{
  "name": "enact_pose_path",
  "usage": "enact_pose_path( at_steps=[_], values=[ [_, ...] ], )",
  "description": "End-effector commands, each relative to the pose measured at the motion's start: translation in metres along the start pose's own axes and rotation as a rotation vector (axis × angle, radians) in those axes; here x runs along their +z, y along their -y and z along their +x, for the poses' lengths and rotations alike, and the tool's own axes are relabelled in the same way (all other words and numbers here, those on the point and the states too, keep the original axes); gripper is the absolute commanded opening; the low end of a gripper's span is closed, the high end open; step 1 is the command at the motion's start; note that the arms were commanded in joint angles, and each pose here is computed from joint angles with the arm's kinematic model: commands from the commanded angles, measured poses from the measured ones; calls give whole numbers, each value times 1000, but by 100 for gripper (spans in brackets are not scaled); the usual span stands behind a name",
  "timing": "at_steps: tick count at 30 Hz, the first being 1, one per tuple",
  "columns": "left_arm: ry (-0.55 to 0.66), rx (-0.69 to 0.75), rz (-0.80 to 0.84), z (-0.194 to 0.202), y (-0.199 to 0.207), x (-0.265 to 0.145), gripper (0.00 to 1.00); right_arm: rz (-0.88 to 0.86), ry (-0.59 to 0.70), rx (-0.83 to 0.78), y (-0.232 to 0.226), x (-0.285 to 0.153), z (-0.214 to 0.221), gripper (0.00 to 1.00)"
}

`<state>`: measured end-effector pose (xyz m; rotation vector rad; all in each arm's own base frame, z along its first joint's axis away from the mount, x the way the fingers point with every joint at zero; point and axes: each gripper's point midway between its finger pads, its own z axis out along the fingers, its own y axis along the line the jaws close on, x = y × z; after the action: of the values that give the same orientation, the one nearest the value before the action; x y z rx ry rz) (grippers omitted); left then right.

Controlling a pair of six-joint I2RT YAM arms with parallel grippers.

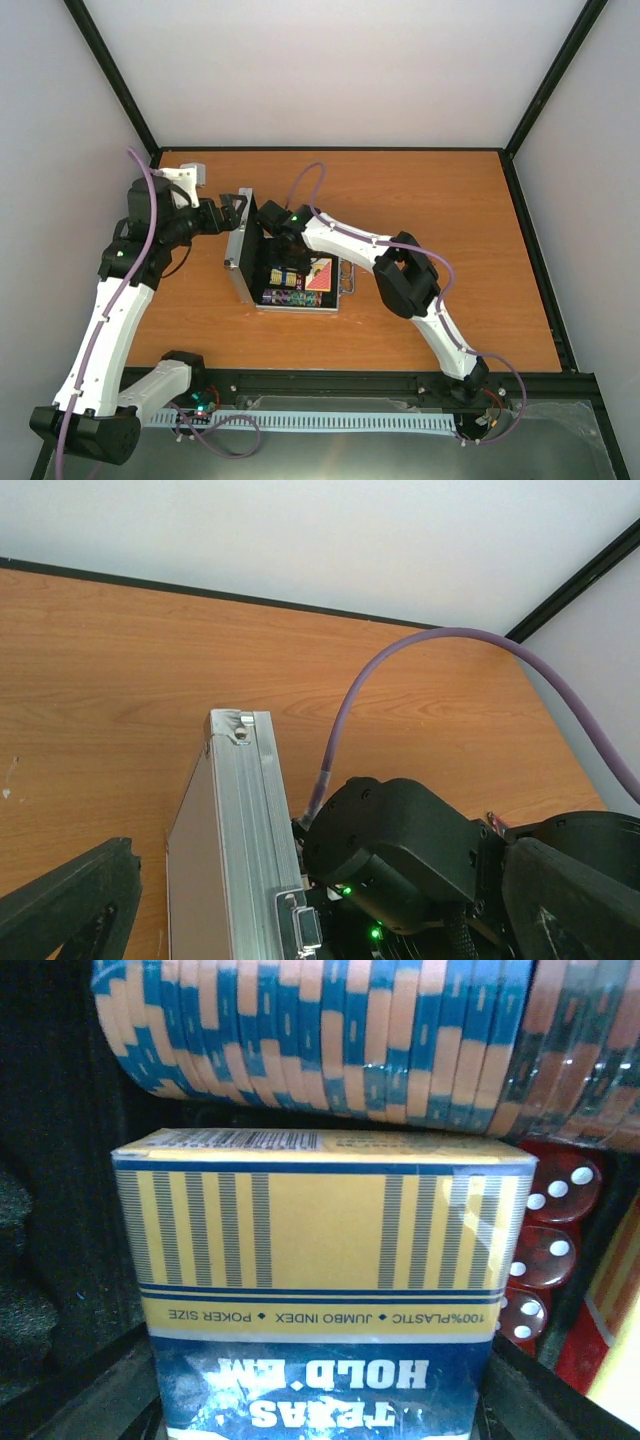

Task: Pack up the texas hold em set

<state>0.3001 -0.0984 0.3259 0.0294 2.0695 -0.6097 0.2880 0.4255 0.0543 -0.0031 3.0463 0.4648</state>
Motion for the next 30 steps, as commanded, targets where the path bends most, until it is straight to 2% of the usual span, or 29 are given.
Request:
enact_pose_path(
  at_steps=[1, 5, 11, 19, 24, 27, 30],
  values=[
    [23, 5, 3, -3, 1, -4, 100, -2, 1, 24, -5, 1, 1, 57],
    [17, 4, 9, -2, 2, -3, 100, -7, -4, 40, -7, 5, 1, 62],
    [28, 13, -6, -6, 1, -6, 100, -7, 23, 41, -9, -3, -4, 79],
    [38, 16, -11, -10, 2, -10, 100, 15, 139, 1, -8, -31, -19, 85],
    [43, 21, -24, -13, 1, -12, 100, 53, 289, -43, 0, -72, -36, 81],
    [45, 22, -26, -14, 1, -12, 100, 37, 361, -97, 0, -87, -44, 70],
    [41, 16, -26, -15, 2, -12, 100, -3, 335, -162, 2, -82, -47, 59]
  ],
)
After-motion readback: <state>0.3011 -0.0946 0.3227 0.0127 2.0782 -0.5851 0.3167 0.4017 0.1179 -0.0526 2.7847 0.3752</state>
